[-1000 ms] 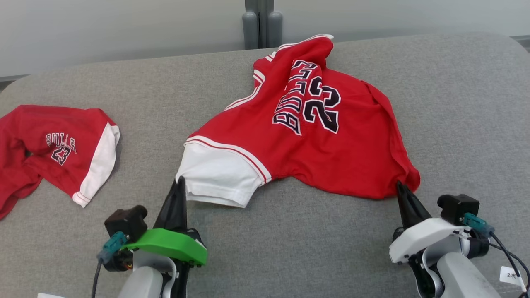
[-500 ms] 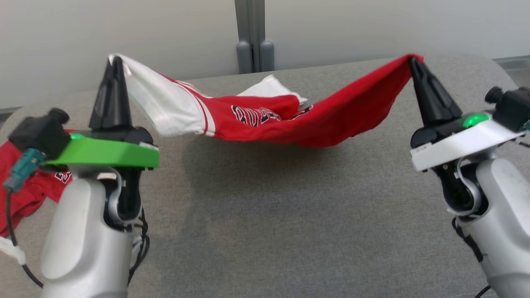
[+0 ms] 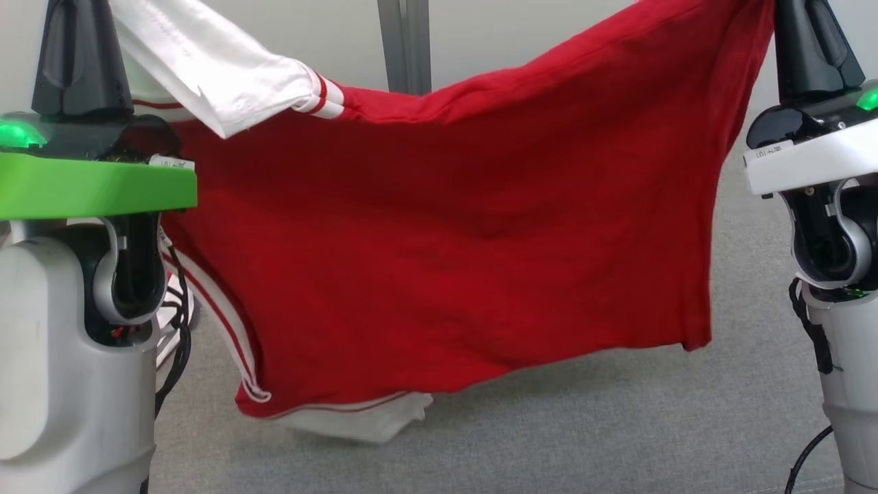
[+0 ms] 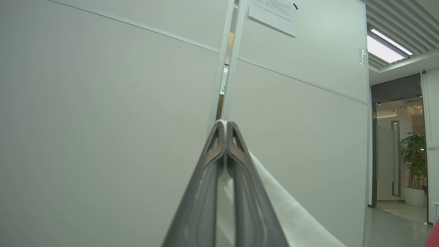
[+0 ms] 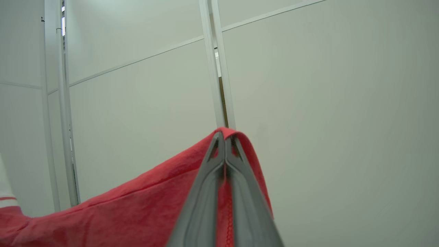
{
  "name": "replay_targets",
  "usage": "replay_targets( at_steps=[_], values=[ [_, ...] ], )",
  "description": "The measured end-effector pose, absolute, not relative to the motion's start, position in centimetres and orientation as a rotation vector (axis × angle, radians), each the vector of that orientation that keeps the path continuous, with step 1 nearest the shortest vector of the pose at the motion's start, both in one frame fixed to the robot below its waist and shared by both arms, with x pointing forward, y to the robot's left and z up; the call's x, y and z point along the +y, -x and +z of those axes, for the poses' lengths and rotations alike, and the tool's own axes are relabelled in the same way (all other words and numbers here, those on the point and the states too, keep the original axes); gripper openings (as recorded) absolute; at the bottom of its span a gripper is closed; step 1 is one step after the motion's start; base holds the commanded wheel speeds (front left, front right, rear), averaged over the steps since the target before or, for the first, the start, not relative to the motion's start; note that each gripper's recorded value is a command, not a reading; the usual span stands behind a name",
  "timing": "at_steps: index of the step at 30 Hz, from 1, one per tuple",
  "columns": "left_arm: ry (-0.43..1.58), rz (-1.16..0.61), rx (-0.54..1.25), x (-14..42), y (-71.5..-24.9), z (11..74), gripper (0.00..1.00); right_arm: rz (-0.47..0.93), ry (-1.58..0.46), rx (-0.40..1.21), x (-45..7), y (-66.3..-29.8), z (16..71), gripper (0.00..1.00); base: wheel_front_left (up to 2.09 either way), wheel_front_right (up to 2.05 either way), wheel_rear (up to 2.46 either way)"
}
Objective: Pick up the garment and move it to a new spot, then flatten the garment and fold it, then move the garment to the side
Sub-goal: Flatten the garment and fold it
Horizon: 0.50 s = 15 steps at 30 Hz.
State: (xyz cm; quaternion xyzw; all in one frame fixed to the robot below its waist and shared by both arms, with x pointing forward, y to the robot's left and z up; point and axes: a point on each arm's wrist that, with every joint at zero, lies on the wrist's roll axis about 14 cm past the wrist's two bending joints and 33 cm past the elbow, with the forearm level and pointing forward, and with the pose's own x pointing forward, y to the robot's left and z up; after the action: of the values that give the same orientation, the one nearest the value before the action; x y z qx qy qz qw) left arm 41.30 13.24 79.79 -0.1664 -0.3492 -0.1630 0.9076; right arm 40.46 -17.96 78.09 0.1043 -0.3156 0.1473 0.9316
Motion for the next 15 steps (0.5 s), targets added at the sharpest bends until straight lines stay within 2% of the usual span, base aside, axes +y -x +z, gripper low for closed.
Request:
replay_targets(
  at_steps=[8, 15],
  values=[
    [0.255, -0.377, -0.616, 12.0, -43.4, 78.4, 0.0, 0.263, -0.12, -0.545, -17.6, -41.9, 76.5, 0.0, 0.0, 0.0, 0.0],
    [0.069, -0.395, -0.573, 11.5, -50.5, 79.4, 0.0, 0.222, 0.034, -0.531, -18.6, -48.9, 77.8, 0.0, 0.0, 0.0, 0.0]
  ],
)
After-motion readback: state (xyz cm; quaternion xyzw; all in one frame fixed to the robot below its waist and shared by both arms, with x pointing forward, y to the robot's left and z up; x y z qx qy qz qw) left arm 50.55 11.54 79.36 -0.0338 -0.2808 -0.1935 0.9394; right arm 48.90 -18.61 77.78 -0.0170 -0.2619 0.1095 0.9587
